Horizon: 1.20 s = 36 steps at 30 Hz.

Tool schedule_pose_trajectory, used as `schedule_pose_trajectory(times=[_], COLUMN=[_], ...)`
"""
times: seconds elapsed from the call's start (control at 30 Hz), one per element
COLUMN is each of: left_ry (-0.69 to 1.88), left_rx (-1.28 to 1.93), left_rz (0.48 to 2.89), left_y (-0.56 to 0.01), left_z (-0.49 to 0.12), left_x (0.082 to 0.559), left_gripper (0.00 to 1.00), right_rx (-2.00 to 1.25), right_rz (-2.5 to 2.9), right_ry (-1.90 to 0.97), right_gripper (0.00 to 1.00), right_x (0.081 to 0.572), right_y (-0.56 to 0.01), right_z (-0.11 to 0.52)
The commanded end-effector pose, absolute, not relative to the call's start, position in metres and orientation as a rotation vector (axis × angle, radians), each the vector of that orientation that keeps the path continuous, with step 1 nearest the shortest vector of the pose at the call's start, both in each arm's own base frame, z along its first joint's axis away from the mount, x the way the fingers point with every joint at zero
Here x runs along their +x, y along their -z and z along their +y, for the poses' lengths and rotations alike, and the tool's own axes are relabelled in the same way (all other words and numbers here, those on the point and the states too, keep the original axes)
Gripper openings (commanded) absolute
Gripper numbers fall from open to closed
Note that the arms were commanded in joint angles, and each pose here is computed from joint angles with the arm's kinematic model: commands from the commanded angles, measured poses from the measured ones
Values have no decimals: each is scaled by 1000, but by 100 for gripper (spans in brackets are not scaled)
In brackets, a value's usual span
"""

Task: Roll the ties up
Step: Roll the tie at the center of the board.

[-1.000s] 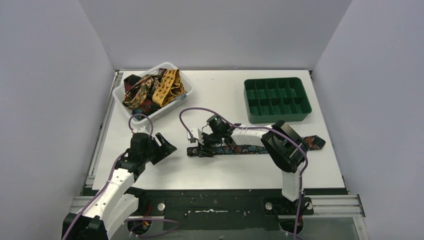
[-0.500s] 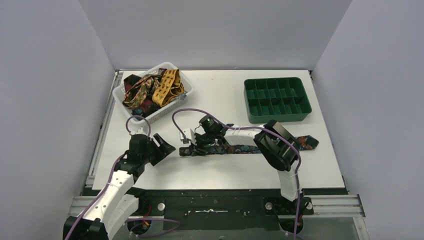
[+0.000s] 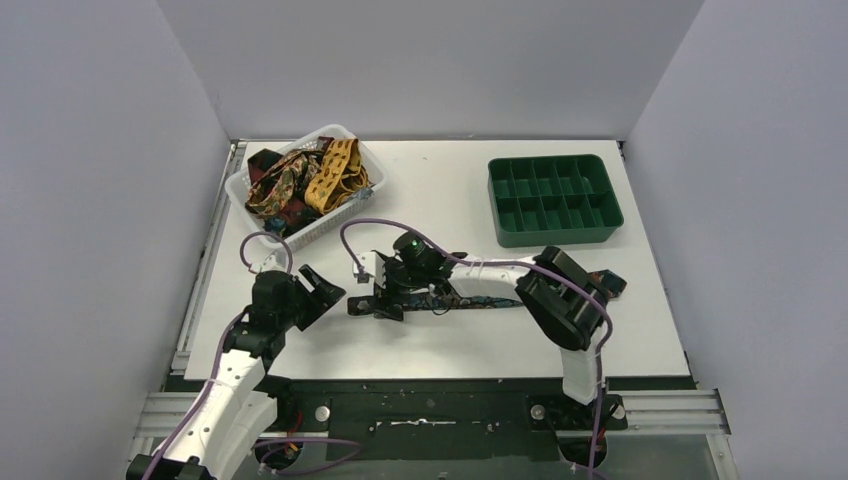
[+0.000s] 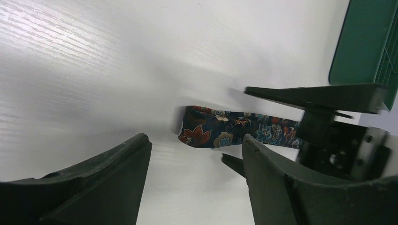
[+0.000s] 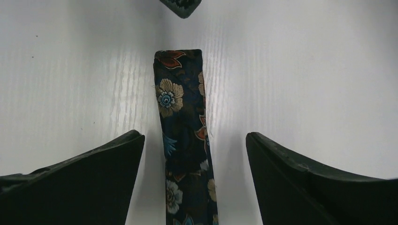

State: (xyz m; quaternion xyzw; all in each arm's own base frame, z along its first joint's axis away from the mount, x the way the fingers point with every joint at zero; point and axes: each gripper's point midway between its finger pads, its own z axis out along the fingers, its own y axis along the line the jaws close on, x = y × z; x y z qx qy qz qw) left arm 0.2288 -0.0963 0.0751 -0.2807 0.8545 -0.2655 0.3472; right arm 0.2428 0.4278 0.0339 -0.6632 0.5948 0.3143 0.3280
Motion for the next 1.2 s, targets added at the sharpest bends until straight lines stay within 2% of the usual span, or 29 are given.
schedule_pose_trajectory(times=[0.0,0.1,0.17,0.2,0.27,0.4,0.43,0.5,0.57,0.7,1.17], left_ry=[706,729,742,750,759,759,763,777,794,833,875], left_rx=[-724,-707,-704,-702,-703,-715,-716,-718,-713,-697,-671], left_rz=[2177,2180,2183,2185,2188,2197,2195,2194,2195,2202,2220], left_y=[-83,-81,-79,-77,-75,-69,-69,-68,-67,-65,-65], left_z=[-96,-99,-101,-102,-103,-102,-103,-104,-106,-111,-118], left_x=[236,236,235,235,234,232,232,232,232,231,233], left_gripper=[69,70,71,71,71,72,72,72,72,72,68], right_rx=[-1481,-1269,-982,-787,-618,-422,-363,-235,-248,-284,-296], right_rz=[1424,1473,1615,1748,1954,2197,2222,2299,2321,2397,2511], right_ry=[-742,-736,-744,-753,-817,-1145,-1196,-1239,-1302,-1238,-1187], right_gripper=[84,88,98,100,100,100,96,82,69,50,34], right_x=[263,268,282,293,297,274,268,261,253,248,245], right_y=[-133,-164,-179,-178,-167,-141,-136,-120,-113,-101,-73], right_z=[432,414,394,378,359,367,371,376,388,398,407])
